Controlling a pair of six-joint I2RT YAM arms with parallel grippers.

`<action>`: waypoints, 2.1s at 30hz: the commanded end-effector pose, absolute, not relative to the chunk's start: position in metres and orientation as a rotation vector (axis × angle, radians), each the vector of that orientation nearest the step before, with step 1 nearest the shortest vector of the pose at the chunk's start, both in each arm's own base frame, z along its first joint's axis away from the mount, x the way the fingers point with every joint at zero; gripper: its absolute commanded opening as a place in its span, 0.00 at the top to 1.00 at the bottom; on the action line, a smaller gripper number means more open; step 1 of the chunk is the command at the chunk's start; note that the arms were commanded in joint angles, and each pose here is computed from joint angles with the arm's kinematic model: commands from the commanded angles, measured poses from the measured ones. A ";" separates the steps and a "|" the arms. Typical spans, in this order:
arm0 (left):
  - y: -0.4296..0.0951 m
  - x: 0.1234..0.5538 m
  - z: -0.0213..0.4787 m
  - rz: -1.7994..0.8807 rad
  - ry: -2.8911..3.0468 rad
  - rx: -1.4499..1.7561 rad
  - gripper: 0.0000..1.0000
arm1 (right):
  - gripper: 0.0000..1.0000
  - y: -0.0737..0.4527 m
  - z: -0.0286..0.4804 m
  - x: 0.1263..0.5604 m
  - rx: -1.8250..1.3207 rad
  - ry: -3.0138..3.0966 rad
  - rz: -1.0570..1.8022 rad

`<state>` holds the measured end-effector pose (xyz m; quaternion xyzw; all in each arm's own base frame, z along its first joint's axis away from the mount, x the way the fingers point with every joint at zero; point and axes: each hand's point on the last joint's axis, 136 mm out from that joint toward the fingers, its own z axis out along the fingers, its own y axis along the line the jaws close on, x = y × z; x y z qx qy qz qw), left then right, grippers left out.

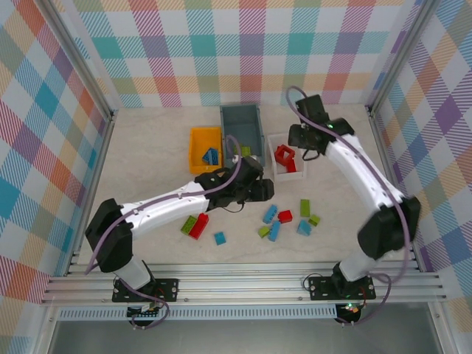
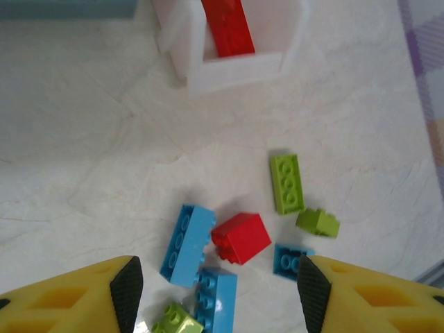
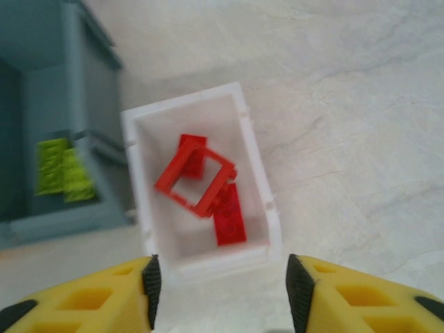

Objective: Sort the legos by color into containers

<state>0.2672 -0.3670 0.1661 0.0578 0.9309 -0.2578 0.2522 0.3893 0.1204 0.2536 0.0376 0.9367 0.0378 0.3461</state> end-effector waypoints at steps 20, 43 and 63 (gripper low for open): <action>-0.405 0.250 0.045 -0.430 2.767 0.604 0.51 | 0.29 0.139 0.215 0.131 0.146 2.637 0.992; -0.210 0.393 0.159 -0.200 2.573 0.016 0.73 | 0.34 0.252 0.276 0.181 -0.443 2.329 0.987; -0.164 0.497 0.131 -0.209 2.629 -0.124 0.48 | 0.33 0.201 0.175 0.212 0.026 2.640 0.380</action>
